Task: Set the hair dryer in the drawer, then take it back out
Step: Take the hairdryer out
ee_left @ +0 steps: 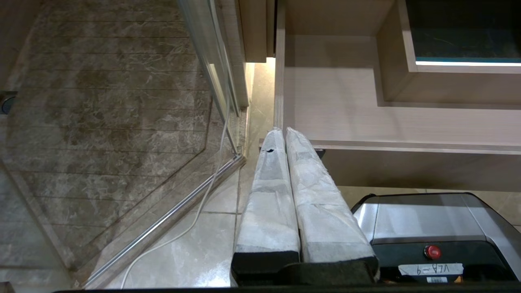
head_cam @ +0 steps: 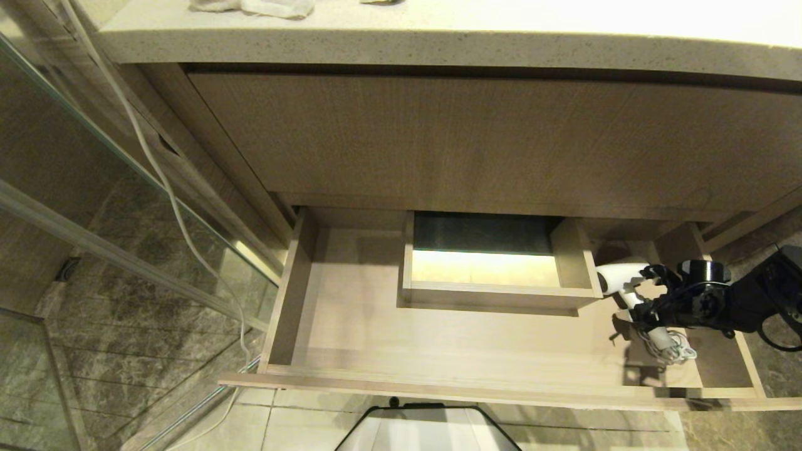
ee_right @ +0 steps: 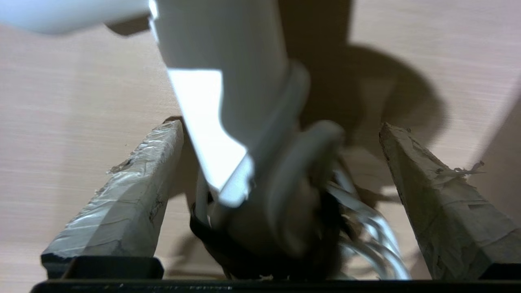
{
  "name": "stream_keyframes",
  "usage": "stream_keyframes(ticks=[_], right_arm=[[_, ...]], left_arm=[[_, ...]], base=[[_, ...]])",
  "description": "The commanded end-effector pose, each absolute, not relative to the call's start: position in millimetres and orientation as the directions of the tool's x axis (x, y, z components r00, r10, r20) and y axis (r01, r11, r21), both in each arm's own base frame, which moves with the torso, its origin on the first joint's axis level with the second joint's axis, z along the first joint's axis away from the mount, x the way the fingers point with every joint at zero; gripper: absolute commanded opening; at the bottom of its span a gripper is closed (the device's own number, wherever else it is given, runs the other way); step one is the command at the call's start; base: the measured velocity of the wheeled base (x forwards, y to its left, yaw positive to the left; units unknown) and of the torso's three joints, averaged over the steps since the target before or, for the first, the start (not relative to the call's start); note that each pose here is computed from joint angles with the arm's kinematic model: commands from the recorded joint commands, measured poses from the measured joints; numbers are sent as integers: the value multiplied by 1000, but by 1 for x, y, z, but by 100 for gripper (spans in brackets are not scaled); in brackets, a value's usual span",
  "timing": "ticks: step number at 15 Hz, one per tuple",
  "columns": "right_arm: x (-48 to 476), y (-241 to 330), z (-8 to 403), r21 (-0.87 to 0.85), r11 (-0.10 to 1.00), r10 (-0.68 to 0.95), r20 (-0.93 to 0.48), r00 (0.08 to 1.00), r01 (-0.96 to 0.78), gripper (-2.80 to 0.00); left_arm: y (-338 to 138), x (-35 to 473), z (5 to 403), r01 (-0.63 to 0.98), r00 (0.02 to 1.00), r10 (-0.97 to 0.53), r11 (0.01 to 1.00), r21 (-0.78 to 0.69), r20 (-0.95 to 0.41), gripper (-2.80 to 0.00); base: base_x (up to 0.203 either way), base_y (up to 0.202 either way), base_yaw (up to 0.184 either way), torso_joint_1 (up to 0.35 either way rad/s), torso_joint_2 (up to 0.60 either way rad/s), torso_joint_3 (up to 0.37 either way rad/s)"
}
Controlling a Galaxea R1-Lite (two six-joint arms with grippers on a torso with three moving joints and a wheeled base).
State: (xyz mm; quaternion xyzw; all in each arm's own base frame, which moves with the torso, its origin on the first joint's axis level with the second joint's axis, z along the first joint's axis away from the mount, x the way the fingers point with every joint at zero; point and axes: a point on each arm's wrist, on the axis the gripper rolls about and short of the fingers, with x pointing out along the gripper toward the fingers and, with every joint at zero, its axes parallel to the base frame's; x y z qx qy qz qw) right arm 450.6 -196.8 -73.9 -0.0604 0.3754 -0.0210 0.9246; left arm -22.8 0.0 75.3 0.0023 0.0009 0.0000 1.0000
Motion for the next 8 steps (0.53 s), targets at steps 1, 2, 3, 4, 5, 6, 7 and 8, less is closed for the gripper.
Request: stream_keyframes(ticks=[1,2,3,4,5,6,7,8], right_arm=[[451,-200,-90,-120,993,-78,-701,709,-9,0],[451,-200,-92,-118,993,-77,-703,706,-9,0],[451,-200,-97,-117,993,-76,-707,703,-9,0],[451,-202,-98,-117,993,-79,-707,703,-6,0],[450,-203,-99,-117,993,-81,-707,702,-3,0],[450,-206,-98,-117,993,-84,-706,704,1,-280],[450,-208,-95,-120,993,-89,-701,708,6,-280],[451,-209,-90,-130,992,-94,-694,714,5,-280]], left_arm=[[0,-23,75,0,1000,0,1000,5,-3,-280],[0,-23,75,0,1000,0,1000,5,-3,-280],[0,-23,75,0,1000,0,1000,5,-3,-280],[0,-23,75,0,1000,0,1000,5,-3,-280],[0,-23,75,0,1000,0,1000,5,-3,-280],[0,-23,75,0,1000,0,1000,5,-3,-280],[0,-23,75,0,1000,0,1000,5,-3,-280],[0,-23,75,0,1000,0,1000,5,-3,-280]], base=[[0,0,0,0,0,0],[0,0,0,0,0,0],[0,0,0,0,0,0],[0,0,0,0,0,0],[0,0,0,0,0,0],[0,0,0,0,0,0],[0,0,0,0,0,0],[0,0,0,0,0,0]])
